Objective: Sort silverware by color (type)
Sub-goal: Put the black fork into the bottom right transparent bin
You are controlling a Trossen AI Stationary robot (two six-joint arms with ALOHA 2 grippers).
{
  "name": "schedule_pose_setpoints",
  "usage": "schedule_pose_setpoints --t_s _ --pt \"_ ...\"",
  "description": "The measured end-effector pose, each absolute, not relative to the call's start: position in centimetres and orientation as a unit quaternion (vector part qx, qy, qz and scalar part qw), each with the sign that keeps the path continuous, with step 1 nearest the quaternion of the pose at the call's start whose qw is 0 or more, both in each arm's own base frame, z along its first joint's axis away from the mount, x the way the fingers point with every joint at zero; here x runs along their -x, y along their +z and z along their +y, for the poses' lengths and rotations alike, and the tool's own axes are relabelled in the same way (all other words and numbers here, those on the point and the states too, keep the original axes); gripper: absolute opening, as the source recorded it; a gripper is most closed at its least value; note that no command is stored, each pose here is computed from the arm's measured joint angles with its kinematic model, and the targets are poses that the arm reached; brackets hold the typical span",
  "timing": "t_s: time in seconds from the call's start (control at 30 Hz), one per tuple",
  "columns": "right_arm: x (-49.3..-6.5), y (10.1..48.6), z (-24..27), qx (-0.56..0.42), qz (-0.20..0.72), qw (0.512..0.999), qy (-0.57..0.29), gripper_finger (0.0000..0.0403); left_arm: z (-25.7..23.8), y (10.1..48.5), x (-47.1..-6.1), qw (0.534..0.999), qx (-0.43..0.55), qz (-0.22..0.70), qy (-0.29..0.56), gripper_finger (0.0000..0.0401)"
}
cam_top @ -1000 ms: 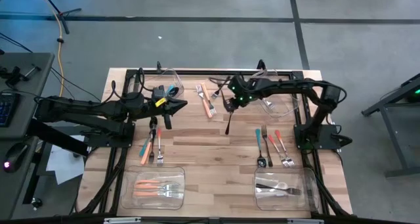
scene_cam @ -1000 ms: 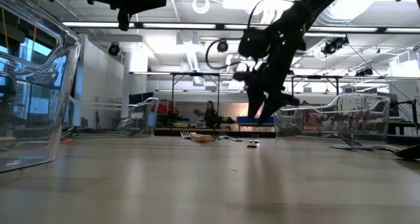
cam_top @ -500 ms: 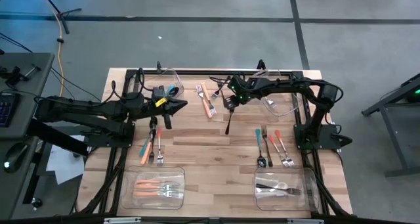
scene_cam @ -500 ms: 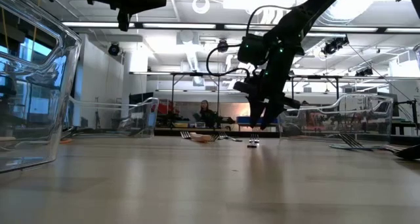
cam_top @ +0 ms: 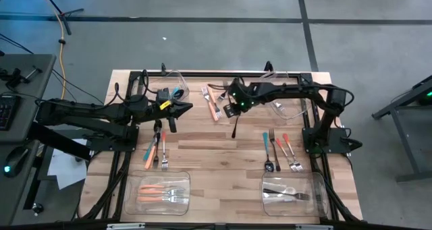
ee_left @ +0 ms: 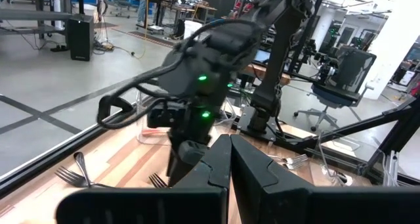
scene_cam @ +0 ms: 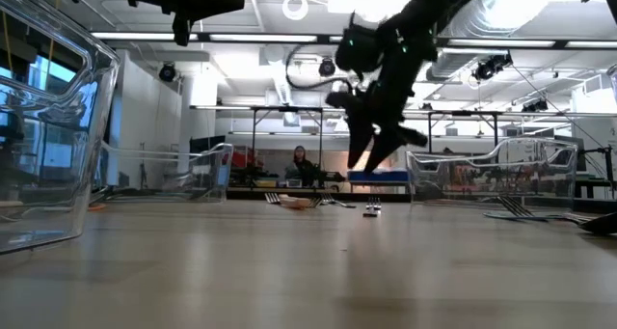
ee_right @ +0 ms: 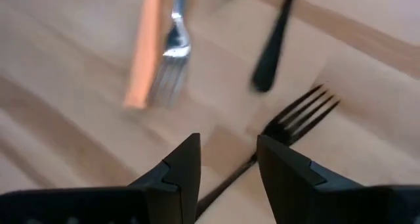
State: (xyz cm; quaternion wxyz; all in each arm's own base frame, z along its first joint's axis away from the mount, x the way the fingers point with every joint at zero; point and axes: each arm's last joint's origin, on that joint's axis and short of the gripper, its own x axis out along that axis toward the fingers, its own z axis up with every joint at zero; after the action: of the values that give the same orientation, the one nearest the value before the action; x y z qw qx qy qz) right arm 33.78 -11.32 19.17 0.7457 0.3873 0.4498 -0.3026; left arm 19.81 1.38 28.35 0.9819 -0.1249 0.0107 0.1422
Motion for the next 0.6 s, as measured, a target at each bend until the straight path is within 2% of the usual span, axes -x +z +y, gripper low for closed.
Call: schedule_pose_setpoints --t_s 0.13,0.23,0.4,0.6 --pt "-34.7 20.7 -9.5 -0.372 0.444 0.744 -0.333 0.0133 1.4 28.3 -19.8 0.982 0.125 0.011 0.142 0.0000" --pt "-34.6 20.7 -8.7 -0.381 0.435 0.722 -0.379 0.0133 1.4 28.4 -19.8 0.982 0.125 0.011 0.142 0.0000" --pt "-33.5 19.1 -8.6 -0.412 0.428 0.674 -0.439 0.0133 1.4 28.4 -19.8 0.982 0.125 0.011 0.142 0.0000" --pt "-33.0 17.7 -8.0 -0.436 0.414 0.656 -0.456 0.0133 1.4 28.4 -19.8 0.982 0.125 0.011 0.142 0.0000"
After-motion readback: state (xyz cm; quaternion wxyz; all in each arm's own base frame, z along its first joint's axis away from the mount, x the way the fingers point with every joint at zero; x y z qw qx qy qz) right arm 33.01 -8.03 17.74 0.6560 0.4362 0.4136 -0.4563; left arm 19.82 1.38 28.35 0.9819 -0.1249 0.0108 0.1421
